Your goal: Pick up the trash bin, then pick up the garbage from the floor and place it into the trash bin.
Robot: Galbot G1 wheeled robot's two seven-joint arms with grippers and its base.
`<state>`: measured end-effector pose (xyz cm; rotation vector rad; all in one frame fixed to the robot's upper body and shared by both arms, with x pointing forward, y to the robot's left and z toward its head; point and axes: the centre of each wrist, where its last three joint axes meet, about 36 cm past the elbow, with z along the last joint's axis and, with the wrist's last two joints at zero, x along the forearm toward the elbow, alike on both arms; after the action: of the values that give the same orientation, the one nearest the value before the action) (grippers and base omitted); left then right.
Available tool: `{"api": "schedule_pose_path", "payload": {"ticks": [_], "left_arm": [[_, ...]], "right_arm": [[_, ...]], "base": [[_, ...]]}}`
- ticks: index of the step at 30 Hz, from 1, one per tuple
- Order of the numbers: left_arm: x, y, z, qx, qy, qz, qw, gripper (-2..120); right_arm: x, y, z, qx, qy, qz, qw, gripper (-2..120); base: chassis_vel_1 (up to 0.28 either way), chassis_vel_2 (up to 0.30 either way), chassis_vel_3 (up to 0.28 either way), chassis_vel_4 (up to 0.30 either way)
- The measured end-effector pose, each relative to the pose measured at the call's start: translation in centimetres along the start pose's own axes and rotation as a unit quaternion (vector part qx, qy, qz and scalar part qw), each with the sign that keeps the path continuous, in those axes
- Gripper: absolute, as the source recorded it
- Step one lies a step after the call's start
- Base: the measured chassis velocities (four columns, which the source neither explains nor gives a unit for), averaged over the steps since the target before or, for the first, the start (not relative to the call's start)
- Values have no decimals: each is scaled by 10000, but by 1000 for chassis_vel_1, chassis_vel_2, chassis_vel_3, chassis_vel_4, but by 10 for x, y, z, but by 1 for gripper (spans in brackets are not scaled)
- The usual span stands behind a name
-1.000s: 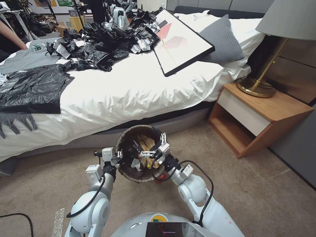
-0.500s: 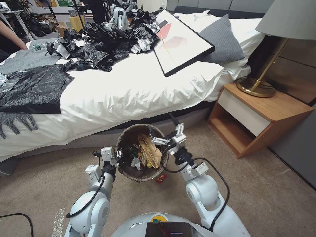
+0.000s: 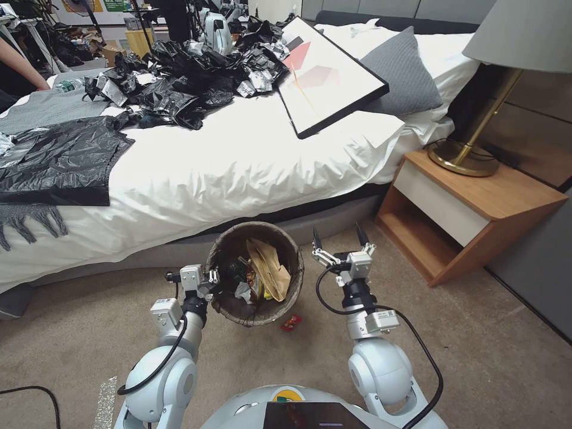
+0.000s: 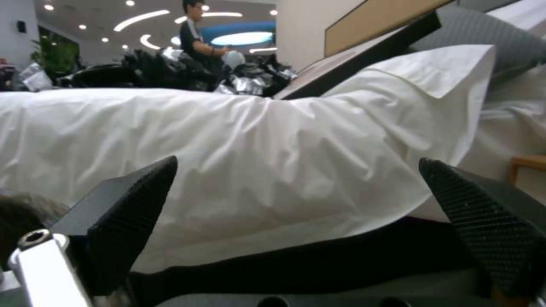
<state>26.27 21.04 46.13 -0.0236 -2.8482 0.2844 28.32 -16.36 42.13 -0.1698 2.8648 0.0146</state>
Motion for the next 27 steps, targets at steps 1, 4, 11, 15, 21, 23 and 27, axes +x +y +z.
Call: {"api": "schedule_pose_path", "payload": {"ticks": [1,4,11,15,21,23,27], "left_arm": [[0,0,0,-4,-23,2,10000,2],[0,1,0,-6,-35,7,10000,2],[-1,1,0,8,-62,1,10000,2],[-1,1,0,20,-64,4,10000,2],[-1,2,-1,34,-62,-6,10000,2],[-1,2,-1,42,-59,-4,10000,2],[-1,2,-1,45,-57,-3,10000,2]], "right_arm": [[4,-2,3,21,24,59,10000,100],[9,-5,6,20,76,120,9999,100],[13,-14,7,54,92,173,9998,100],[13,-14,7,53,80,145,9998,100],[10,-14,6,47,50,94,9999,100],[10,-14,7,34,49,72,10000,100],[10,-14,7,29,49,62,10000,100]], "base": [[0,0,0,0],[0,0,0,0],[0,0,0,0],[0,0,0,0],[0,0,0,0],[0,0,0,0],[0,0,0,0]]}}
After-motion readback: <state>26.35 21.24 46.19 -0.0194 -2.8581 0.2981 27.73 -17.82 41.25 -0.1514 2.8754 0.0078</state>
